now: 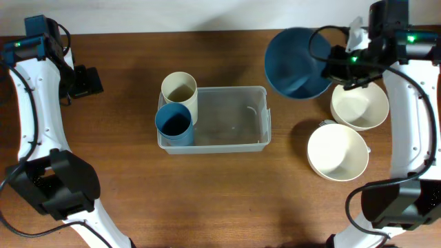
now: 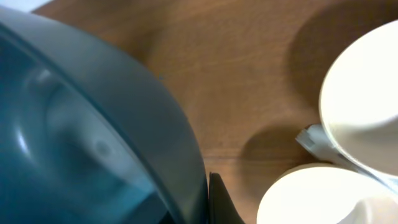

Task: Pack container
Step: 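Carry the blue bowl over the bin and lower it in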

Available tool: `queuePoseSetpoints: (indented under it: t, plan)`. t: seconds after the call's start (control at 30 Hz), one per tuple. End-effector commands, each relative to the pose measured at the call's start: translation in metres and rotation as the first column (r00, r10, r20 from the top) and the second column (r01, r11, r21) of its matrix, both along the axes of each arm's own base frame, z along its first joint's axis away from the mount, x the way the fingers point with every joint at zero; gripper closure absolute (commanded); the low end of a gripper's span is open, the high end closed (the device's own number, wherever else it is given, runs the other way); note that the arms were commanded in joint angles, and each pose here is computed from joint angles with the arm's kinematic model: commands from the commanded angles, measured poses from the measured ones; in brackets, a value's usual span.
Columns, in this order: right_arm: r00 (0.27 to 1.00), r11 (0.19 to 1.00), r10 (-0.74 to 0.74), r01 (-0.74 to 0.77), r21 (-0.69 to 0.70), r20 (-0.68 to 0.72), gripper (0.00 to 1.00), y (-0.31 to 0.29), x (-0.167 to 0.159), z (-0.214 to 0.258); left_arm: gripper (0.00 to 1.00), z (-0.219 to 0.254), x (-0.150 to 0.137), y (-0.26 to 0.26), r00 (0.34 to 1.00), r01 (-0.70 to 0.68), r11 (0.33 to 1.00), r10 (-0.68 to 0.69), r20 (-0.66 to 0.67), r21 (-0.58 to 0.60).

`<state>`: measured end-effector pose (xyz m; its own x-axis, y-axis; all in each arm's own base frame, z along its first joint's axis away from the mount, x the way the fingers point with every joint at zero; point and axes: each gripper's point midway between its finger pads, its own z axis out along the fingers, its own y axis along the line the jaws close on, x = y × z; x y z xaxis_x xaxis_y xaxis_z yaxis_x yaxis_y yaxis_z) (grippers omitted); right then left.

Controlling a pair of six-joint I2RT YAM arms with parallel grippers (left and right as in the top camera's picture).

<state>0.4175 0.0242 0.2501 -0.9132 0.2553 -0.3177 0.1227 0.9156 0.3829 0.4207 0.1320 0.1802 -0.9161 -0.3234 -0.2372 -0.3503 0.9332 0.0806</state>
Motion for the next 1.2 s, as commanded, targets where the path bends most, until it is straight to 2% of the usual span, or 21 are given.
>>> queuePoseSetpoints:
  t: [0.0,0.33,0.6,0.7,0.9,1.17]
  plan:
    - [0.994,0.994,0.102,-0.104,0.037,0.033,0.96,0.032,-0.007,0.013,0.00,0.005,0.003,0.000,1.000,-0.009,1.000,0.009,0.022,-0.007]
    - [0.967,0.968,0.251,-0.250,0.025,-0.046,0.96,0.096,-0.024,-0.017,0.00,0.005,0.003,0.000,1.000,-0.009,1.000,0.009,0.021,-0.007]
    - [0.950,0.964,0.266,-0.267,0.018,-0.161,0.96,0.120,-0.041,-0.080,0.00,0.005,0.003,0.000,1.000,-0.009,1.000,0.009,0.022,-0.007]
    - [0.934,0.948,0.316,-0.317,0.020,-0.167,0.96,0.140,-0.049,-0.097,0.00,0.005,0.003,0.000,1.000,-0.009,1.000,0.009,0.021,-0.007]
    - [0.937,0.951,0.307,-0.311,0.005,-0.168,0.96,0.159,-0.052,-0.120,0.00,0.005,0.003,0.000,1.000,-0.009,1.000,0.009,0.022,-0.007]
    - [0.956,0.961,0.269,-0.275,-0.037,-0.119,0.96,0.157,-0.035,-0.128,0.00,0.005,0.003,0.000,1.000,-0.009,1.000,0.009,0.021,-0.007]
